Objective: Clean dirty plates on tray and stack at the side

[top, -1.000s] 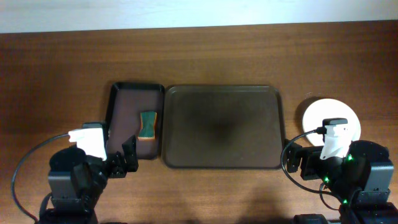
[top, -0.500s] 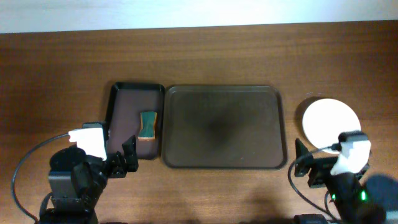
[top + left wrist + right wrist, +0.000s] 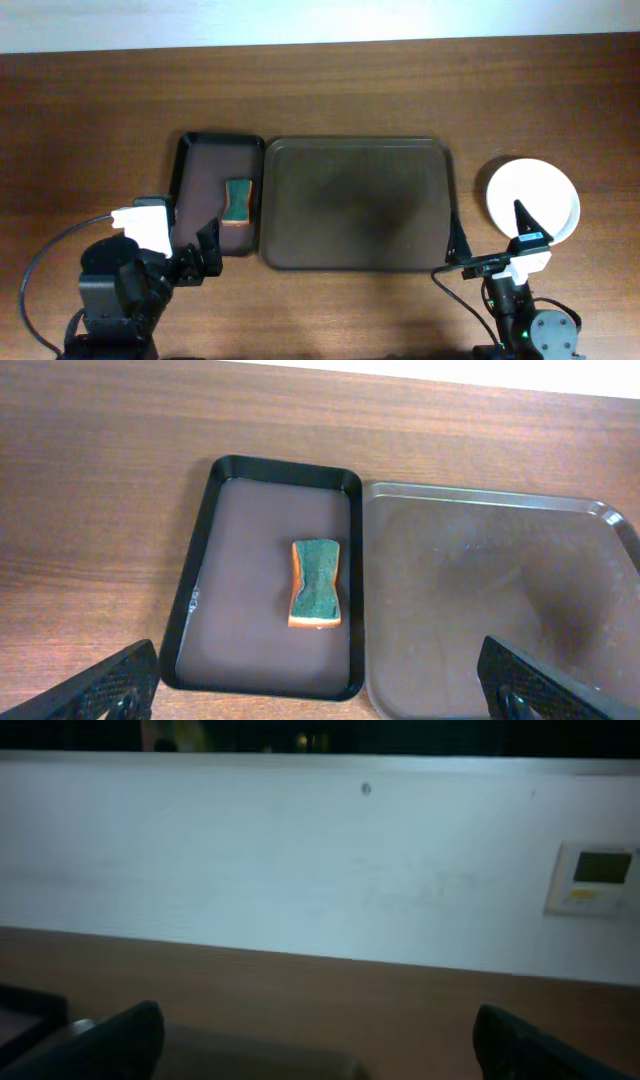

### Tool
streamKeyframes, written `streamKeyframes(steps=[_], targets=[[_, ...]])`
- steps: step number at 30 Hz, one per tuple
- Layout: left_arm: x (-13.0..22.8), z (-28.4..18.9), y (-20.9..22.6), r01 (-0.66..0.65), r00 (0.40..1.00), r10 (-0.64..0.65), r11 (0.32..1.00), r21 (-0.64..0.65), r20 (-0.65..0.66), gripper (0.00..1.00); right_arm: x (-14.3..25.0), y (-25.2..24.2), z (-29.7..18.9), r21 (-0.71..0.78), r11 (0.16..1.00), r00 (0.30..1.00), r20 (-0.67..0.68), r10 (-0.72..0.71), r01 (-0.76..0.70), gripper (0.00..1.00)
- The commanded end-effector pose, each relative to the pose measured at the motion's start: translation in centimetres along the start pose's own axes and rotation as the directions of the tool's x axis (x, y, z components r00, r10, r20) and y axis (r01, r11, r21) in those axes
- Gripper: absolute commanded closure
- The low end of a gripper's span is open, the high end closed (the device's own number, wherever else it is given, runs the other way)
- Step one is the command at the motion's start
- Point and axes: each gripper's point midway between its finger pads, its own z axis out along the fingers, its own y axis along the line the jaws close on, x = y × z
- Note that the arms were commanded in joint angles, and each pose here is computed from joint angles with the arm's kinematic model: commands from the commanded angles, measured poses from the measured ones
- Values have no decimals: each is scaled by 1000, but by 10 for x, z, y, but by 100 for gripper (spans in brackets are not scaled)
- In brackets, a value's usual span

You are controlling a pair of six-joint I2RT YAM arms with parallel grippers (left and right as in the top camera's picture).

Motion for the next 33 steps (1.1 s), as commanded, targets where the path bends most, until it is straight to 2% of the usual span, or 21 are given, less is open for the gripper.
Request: streamKeyframes(steps=[1,3,5,6,26,31,33], targets=[[2,0,-2,-18,1000,18,1000,12,-2,0,15,-7,1,55,998,1000,-13,0,1,1],[2,0,-2,-18,1000,18,1000,12,-2,0,45,-5,3,51,999,997,-74,7,-4,1],[2,0,-2,-18,1000,18,1000,12,-2,0,80,-1,0,31,999,981,-192,18,-12,1],[2,0,-2,-18,1000,18,1000,12,-2,0,84,0,-1,29,999,978,-208,19,-13,1],[2,0,-2,-18,1000,18,1000,12,-5,0,84,1,0,25,1000,978,-208,19,-14,1],[17,-1,4,-17,1000,16,1000,-17,-18,0,84,1,0,25,1000,978,-207,19,-14,1],[28,6,6,-20,999,20,1000,-10,43,1,84,1,0,25,1000,978,-208,19,-14,1]])
